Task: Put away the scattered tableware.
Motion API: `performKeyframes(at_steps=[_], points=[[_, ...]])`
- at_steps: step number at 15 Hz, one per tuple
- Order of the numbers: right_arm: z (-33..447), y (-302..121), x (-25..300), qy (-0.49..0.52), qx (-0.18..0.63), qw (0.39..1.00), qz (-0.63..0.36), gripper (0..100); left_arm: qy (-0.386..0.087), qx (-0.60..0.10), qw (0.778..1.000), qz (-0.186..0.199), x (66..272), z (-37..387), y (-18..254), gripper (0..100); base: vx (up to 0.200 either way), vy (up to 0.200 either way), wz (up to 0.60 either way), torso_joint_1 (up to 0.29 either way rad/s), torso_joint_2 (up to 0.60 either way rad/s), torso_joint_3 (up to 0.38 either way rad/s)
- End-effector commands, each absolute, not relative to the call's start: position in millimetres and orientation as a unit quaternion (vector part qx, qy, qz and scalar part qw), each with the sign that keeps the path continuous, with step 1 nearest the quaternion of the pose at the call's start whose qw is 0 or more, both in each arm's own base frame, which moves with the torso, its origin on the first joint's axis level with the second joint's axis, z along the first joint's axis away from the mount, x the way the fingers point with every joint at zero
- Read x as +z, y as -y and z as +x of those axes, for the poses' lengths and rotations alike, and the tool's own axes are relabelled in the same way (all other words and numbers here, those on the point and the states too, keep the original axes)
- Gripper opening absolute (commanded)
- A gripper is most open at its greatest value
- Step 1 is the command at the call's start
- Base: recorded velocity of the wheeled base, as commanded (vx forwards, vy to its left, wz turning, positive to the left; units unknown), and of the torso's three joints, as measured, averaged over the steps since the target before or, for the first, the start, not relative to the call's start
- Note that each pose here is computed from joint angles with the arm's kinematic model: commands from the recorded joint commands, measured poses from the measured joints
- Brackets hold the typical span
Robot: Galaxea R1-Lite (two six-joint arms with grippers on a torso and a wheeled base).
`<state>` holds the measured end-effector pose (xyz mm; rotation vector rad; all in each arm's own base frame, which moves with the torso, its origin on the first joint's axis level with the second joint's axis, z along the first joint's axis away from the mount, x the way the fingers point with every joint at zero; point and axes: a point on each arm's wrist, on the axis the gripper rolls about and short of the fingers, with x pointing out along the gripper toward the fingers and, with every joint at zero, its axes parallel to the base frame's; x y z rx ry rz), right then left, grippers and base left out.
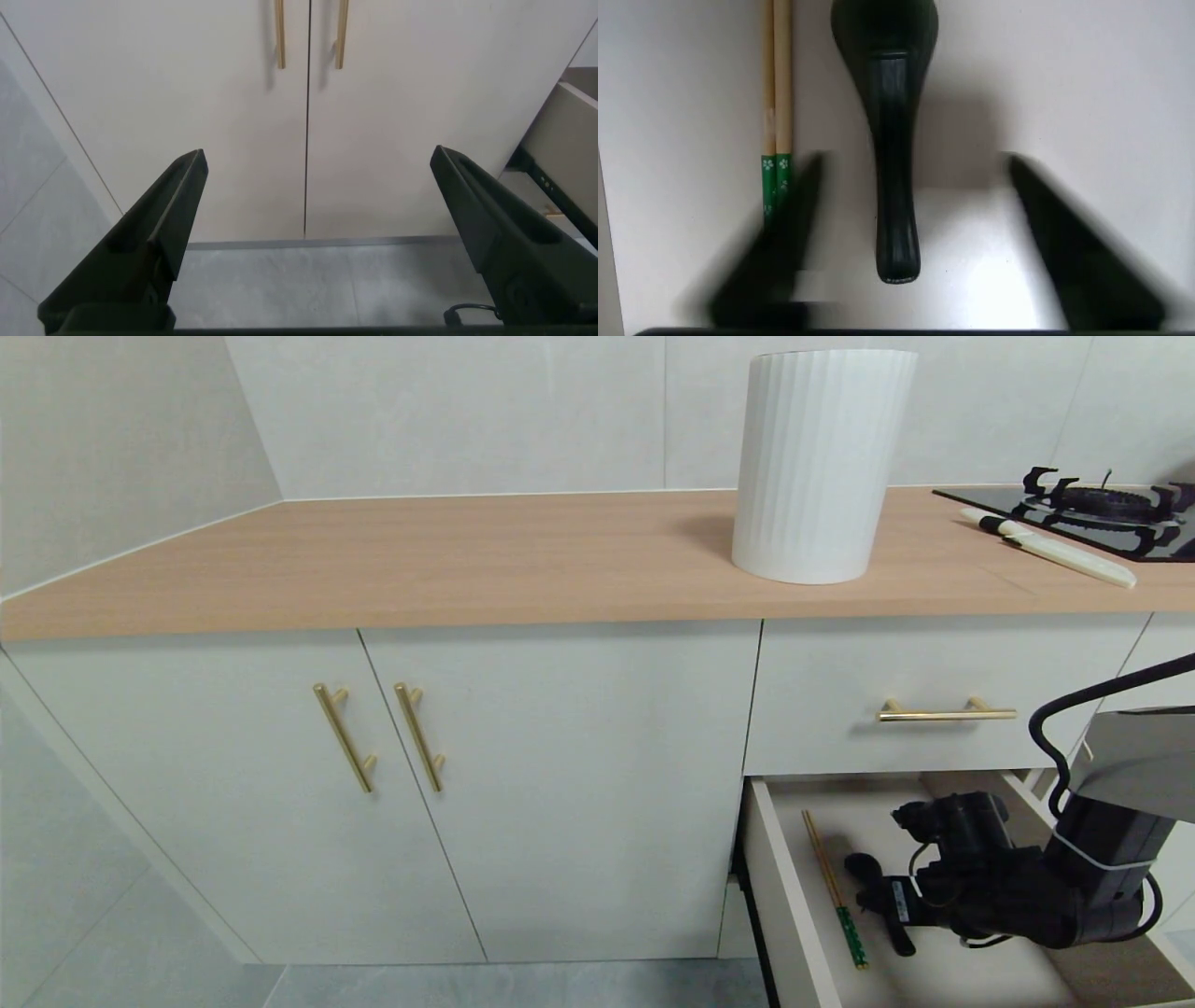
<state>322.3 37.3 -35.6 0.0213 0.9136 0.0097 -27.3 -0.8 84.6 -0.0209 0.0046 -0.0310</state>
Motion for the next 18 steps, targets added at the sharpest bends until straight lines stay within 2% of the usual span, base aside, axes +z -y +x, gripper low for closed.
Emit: performKeyframes(at_steps=[1, 6, 12, 14, 15, 16, 18], points=[[322.2, -37.5, -35.1, -0.441, 0.005, 0.898, 0.010, 100, -0.002, -0.015, 1.000, -0.011, 84.5, -27.2, 0.8, 100, 0.000, 0.000, 0.00, 0.000, 0.00, 0.000], [316.5, -36.8, -8.2, -0.411, -0.001, 0.911, 0.032, 100, -0.002, -0.015, 1.000, -0.011, 84.5, -27.2, 0.8, 100, 0.000, 0.000, 0.00, 0.000, 0.00, 0.000], [277.6, -32.7, 75.3, -0.314, 0.010, 0.948, 0.043, 100, -0.002, -0.015, 1.000, -0.011, 84.5, -27.2, 0.8, 100, 0.000, 0.000, 0.00, 0.000, 0.00, 0.000], [259.8, -32.1, 100.3, -0.318, 0.013, 0.947, 0.041, 100, -0.002, -0.015, 1.000, -0.010, 84.5, -27.2, 0.8, 100, 0.000, 0.000, 0.00, 0.000, 0.00, 0.000], [259.8, -32.1, 100.3, -0.318, 0.013, 0.947, 0.041, 100, -0.002, -0.015, 1.000, -0.010, 84.5, -27.2, 0.8, 100, 0.000, 0.000, 0.00, 0.000, 0.00, 0.000], [243.2, -33.5, 124.5, -0.329, 0.020, 0.943, 0.038, 100, -0.002, -0.015, 1.000, -0.010, 84.5, -27.2, 0.8, 100, 0.000, 0.000, 0.00, 0.000, 0.00, 0.000], [221.4, -37.0, 145.0, -0.353, 0.032, 0.935, 0.030, 100, -0.002, -0.016, 1.000, -0.010, 84.5, -27.2, 0.8, 100, 0.000, 0.000, 0.00, 0.000, 0.00, 0.000]])
